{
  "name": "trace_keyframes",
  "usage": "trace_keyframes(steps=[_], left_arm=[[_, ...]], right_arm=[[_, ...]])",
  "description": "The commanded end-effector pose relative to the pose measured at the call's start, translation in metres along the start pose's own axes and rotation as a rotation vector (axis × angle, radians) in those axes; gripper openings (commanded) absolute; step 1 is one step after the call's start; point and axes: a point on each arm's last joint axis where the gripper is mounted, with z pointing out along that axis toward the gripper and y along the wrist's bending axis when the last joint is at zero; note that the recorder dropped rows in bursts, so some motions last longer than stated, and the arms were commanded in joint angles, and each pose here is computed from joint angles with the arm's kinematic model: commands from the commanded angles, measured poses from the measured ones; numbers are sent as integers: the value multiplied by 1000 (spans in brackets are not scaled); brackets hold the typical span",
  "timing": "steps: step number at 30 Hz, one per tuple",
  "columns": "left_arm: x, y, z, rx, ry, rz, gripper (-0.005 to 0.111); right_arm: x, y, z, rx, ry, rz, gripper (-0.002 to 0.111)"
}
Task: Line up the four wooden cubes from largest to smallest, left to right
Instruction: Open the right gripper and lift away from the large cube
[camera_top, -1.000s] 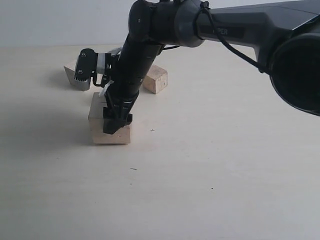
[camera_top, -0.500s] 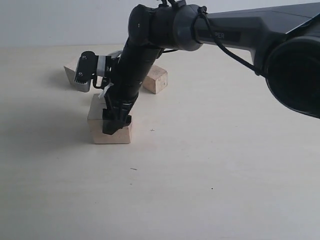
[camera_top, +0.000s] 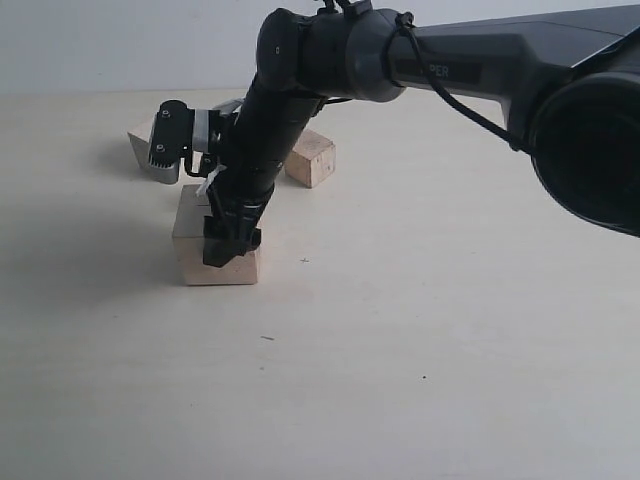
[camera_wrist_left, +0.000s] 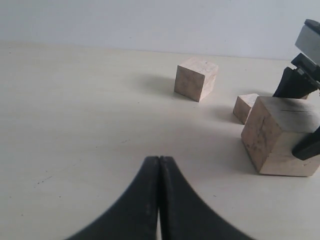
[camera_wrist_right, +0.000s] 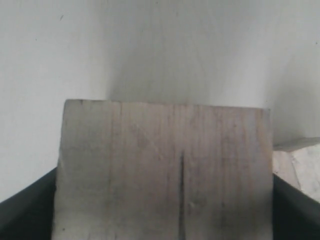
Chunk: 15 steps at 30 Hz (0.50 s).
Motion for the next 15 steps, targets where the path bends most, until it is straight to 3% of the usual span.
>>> trace_keyframes(steps=[1, 5, 15], left_arm=[[-1, 0, 0, 8, -12, -4, 0], [-1, 0, 0, 8, -12, -2, 0], [-1, 0, 0, 8, -12, -4, 0]], right_arm=[[-5, -3, -6, 15, -30, 5, 90], [-5, -3, -6, 14, -30, 19, 97], [-6, -7, -6, 55, -54, 153, 98]])
